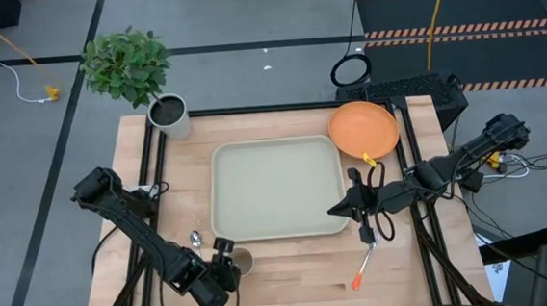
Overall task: Pick and place plate/cup/fork/spoon on tray
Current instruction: Put the white cup on the white serving tray
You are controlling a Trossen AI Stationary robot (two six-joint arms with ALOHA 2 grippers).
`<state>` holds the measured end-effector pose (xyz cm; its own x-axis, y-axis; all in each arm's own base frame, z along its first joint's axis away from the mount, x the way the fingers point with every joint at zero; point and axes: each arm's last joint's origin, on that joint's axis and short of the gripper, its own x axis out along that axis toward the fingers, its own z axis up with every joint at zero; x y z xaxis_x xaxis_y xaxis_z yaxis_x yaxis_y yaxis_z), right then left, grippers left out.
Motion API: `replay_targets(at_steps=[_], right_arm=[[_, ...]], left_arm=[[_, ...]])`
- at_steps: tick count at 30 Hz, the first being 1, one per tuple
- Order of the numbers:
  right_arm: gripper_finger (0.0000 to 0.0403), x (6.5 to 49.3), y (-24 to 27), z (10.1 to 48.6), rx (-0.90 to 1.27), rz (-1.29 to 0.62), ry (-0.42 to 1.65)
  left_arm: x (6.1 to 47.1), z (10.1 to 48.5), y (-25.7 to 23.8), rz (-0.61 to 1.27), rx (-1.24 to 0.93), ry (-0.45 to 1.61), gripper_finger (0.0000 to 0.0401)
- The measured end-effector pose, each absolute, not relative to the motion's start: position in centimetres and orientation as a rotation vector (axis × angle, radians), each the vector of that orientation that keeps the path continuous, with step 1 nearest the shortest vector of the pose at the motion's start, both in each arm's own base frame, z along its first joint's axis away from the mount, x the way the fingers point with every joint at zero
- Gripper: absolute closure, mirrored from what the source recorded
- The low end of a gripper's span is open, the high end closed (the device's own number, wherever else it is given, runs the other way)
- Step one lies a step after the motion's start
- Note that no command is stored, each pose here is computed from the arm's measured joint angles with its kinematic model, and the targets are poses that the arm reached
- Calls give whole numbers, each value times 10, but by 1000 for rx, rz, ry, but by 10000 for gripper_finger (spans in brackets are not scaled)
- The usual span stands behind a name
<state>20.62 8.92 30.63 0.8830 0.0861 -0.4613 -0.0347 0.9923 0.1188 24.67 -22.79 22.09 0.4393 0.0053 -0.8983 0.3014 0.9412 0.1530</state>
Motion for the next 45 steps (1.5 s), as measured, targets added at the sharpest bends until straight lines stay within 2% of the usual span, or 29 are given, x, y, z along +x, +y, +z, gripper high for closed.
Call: replay_targets(at_steps=[5,11,22,28,36,40,45], right_arm=[[403,206,89,306,106,63,485],[403,206,89,306,96,65,484],[403,206,89,307,92,66,480],[403,206,89,307,91,66,480],[403,206,89,307,80,68,480],[403,206,89,306,78,67,485],[403,206,89,306,77,66,487]], left_arm=[[245,215,-226,-201,349,1116,329],[248,222,-233,-292,383,1064,390],[258,269,-241,-359,467,974,392],[262,299,-231,-297,629,952,392],[273,319,-202,-170,707,1006,383],[277,319,-182,-117,716,1088,394],[285,319,-153,-1,646,1173,383]])
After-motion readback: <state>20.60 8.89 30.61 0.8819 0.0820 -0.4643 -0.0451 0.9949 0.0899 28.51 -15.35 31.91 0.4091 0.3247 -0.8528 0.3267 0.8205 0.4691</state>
